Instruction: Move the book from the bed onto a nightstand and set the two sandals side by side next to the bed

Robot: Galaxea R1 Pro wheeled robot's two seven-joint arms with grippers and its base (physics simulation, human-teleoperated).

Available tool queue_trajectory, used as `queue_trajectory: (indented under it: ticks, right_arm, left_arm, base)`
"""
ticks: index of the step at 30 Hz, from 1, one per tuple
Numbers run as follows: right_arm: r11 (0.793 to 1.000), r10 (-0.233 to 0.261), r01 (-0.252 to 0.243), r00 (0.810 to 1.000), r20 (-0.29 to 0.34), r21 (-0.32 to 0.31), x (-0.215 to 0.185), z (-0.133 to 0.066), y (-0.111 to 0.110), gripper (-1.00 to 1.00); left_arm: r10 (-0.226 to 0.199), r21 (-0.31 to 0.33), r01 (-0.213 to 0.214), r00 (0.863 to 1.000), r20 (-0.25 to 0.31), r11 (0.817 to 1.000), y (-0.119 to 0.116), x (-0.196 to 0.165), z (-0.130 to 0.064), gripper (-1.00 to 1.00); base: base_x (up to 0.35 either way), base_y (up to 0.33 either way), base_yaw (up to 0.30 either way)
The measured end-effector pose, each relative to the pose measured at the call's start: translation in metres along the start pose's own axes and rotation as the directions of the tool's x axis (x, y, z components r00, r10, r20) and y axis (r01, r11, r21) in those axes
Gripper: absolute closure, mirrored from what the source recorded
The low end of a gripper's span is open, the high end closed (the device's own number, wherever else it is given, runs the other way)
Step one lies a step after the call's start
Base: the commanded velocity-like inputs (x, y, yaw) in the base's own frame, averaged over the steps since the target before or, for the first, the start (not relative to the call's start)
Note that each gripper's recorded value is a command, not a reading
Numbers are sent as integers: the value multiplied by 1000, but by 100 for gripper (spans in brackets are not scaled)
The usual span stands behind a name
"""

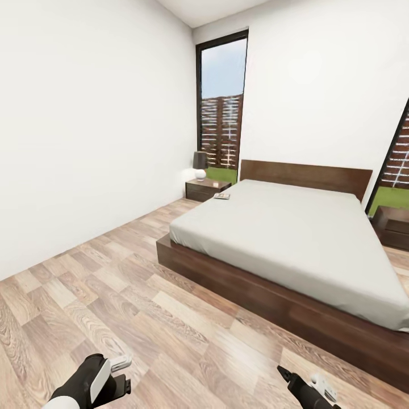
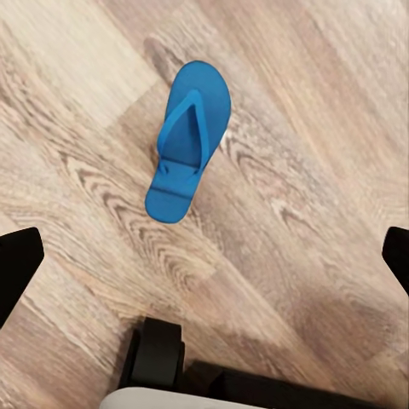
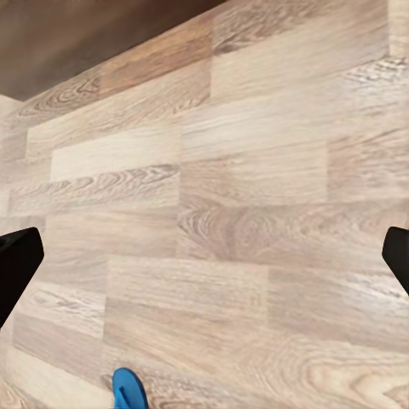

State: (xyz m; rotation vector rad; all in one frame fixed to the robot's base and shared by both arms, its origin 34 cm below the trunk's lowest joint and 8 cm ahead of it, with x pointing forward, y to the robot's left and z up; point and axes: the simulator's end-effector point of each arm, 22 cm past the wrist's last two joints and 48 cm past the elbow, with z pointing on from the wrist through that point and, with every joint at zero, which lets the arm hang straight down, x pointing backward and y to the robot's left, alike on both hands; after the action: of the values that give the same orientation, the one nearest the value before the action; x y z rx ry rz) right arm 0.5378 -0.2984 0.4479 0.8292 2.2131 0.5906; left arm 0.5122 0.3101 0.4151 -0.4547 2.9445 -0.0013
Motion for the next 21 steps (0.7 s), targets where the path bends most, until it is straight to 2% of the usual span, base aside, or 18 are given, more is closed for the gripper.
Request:
queue_trajectory:
  ticks: [21]
  right_arm:
    - [1000, -21, 21, 1000, -14, -8, 31, 24, -26, -100]
  left_arm:
    - [-1, -1, 1, 1000, 1, 1000, 4, 15, 42, -100]
  base:
    - [0, 0, 0]
